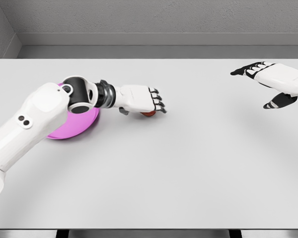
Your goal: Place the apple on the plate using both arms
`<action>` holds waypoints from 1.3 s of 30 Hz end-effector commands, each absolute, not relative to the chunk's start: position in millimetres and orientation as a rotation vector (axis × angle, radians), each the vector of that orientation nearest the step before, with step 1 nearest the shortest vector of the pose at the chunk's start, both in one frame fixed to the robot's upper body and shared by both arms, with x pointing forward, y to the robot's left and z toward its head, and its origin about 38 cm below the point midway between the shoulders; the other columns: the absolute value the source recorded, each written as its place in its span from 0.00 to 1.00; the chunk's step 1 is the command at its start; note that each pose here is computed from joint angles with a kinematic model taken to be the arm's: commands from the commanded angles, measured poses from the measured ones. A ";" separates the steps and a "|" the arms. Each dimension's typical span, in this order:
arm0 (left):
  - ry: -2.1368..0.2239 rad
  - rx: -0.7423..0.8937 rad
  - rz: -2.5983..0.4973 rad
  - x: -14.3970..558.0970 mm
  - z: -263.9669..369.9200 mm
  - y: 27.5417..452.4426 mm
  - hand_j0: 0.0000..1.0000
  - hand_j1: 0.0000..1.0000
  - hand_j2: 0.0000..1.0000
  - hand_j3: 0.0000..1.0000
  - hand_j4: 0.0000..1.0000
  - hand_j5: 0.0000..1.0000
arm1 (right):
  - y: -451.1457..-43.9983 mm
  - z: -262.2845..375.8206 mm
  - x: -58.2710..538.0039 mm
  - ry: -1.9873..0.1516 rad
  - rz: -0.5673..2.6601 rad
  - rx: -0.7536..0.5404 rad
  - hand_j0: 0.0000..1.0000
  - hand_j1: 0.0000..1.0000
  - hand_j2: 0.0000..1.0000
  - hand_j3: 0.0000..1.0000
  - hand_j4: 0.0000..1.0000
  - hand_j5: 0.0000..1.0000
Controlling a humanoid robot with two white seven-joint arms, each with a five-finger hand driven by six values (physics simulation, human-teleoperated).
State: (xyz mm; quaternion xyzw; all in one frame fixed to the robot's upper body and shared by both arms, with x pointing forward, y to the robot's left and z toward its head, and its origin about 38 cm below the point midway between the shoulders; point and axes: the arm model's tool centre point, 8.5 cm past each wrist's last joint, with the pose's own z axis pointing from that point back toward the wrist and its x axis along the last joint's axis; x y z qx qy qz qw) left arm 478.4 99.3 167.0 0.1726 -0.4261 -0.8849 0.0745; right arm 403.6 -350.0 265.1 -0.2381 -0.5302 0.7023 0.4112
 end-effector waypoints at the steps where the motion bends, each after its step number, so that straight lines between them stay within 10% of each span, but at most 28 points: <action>1: -1.236 0.506 -2.657 480.3 163.3 101.1 1.00 1.00 1.00 1.00 1.00 1.00 | -350.0 265.4 403.6 -1.336 1.765 -0.598 1.00 1.00 1.00 1.00 1.00 1.00; 8: -1.274 0.455 -2.598 484.5 164.4 99.7 0.91 0.91 0.91 0.91 0.91 0.91 | -350.4 265.0 403.4 -1.334 1.766 -0.597 1.00 1.00 1.00 1.00 1.00 1.00; 11: -1.300 0.432 -2.575 484.6 167.6 99.3 0.63 0.63 0.63 0.63 0.63 0.63 | -350.8 265.2 403.3 -1.332 1.766 -0.598 1.00 1.00 1.00 1.00 1.00 1.00; 20: -1.294 0.436 -2.571 485.3 167.1 103.4 0.39 0.39 0.39 0.39 0.39 0.39 | -350.0 265.2 403.2 -1.335 1.767 -0.597 1.00 1.00 1.00 1.00 1.00 1.00; 39: -1.412 0.409 -2.487 486.4 188.7 102.6 0.17 0.17 0.17 0.17 0.17 0.17 | -350.4 265.4 403.1 -1.333 1.767 -0.599 1.00 1.00 1.00 1.00 1.00 1.00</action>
